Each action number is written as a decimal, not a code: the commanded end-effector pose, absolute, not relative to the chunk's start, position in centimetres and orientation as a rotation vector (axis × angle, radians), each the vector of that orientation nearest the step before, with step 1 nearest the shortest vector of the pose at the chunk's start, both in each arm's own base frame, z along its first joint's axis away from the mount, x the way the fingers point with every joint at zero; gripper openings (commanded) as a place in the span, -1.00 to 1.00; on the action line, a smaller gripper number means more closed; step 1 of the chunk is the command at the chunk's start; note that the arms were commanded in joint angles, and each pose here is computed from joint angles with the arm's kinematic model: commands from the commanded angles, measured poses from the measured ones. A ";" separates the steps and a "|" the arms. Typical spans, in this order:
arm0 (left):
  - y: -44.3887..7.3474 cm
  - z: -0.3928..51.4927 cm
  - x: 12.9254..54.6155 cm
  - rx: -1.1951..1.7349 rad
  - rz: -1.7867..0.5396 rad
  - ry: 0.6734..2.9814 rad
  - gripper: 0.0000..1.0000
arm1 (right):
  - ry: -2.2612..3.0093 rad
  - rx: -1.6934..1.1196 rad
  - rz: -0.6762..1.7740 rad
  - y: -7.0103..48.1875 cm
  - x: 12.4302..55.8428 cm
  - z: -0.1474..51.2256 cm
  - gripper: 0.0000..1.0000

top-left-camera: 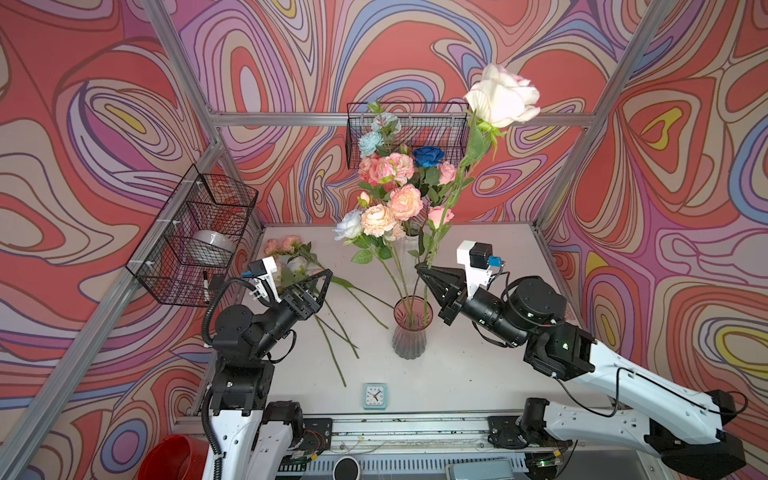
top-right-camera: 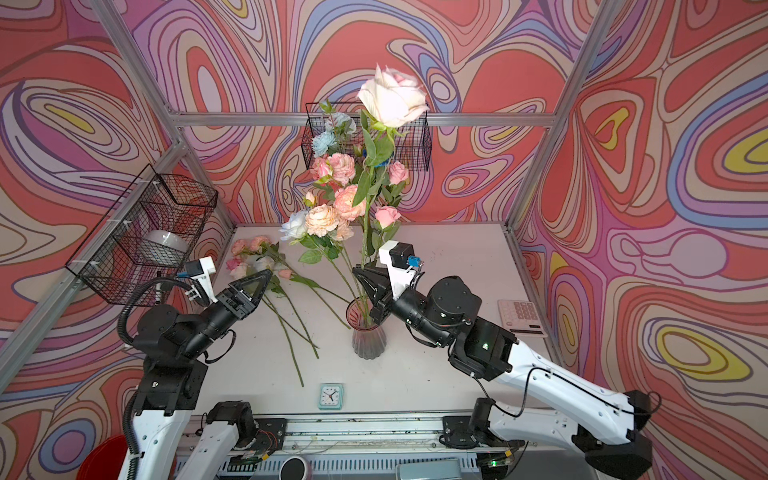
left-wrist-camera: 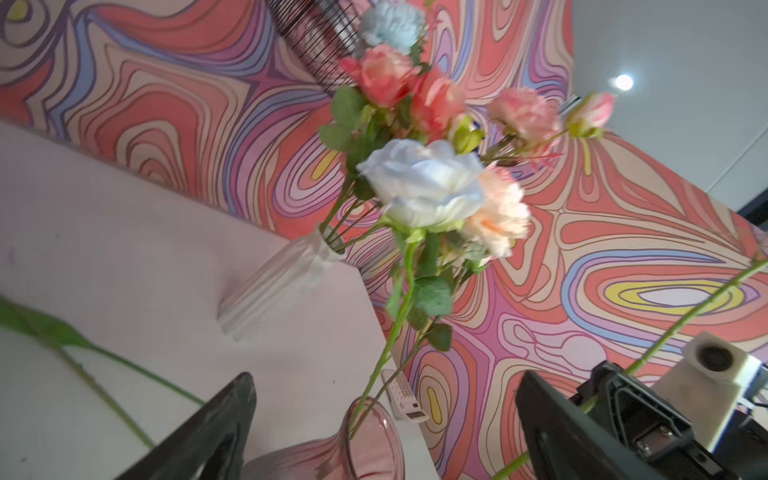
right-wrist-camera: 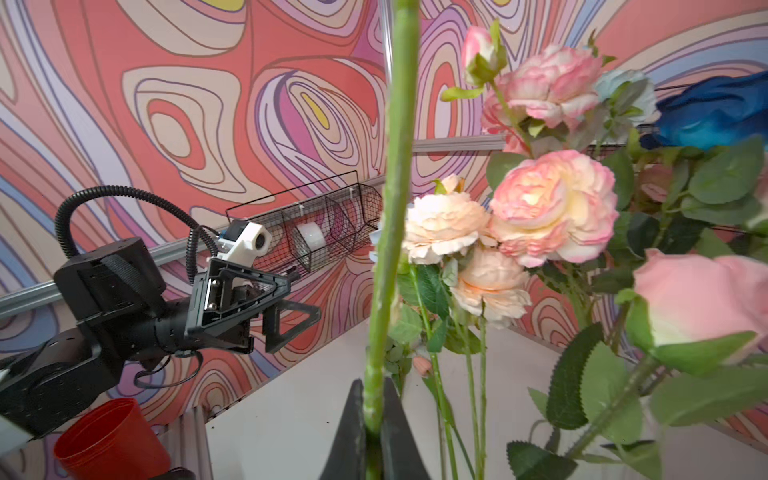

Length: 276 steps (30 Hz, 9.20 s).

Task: Arrange the flowers into the vase
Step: 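Lower the white rose stem into the pink glass vase with the right gripper, then open the right gripper and draw back while the left lowers to the pile, then grasp a pale pink rose stem in the pile with the left gripper, then lift the pale pink rose upright out of the pile with the left gripper, then carry the pale pink rose above the vase while the right gripper reaches toward it, then lower the pale pink rose stem into the pink glass vase with the right gripper, then open the right gripper and draw back while the left lowers to the pile, then position the left gripper over the pile and grasp a white rose stem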

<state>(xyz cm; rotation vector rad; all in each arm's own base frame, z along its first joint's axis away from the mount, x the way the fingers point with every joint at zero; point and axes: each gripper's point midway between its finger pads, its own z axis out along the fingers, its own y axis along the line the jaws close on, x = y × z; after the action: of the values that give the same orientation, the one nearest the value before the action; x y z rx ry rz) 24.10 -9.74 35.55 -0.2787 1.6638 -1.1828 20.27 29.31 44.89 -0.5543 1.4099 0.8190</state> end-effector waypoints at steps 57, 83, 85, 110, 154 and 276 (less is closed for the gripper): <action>-1.9 9.5 29.4 -1.090 -0.555 2.207 -0.15 | 1.577 -0.229 0.759 20.7 20.2 37.8 0.18; -2.6 1.7 28.4 -0.973 -0.127 2.598 -0.43 | 1.585 -0.202 0.720 19.1 20.0 37.3 0.18; -2.6 1.0 28.3 -0.971 -0.103 2.623 -0.51 | 1.585 -0.199 0.717 19.0 20.0 37.3 0.18; -2.5 19.1 29.9 -0.768 -0.303 2.203 -1.00 | 1.567 -0.188 0.719 18.6 19.9 38.6 0.18; -18.0 47.9 13.6 0.667 -1.459 1.400 -1.00 | 1.444 -0.940 1.319 41.6 16.9 52.6 0.10; -2.1 4.8 38.9 -1.056 -0.392 2.348 0.04 | 1.707 -0.519 0.774 24.9 18.9 38.7 -0.02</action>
<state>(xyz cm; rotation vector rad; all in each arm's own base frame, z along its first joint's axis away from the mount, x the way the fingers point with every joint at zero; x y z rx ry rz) 37.74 -1.95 4.38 -1.0828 2.3663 -0.4195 18.75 25.35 38.95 -0.5374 1.6981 0.7872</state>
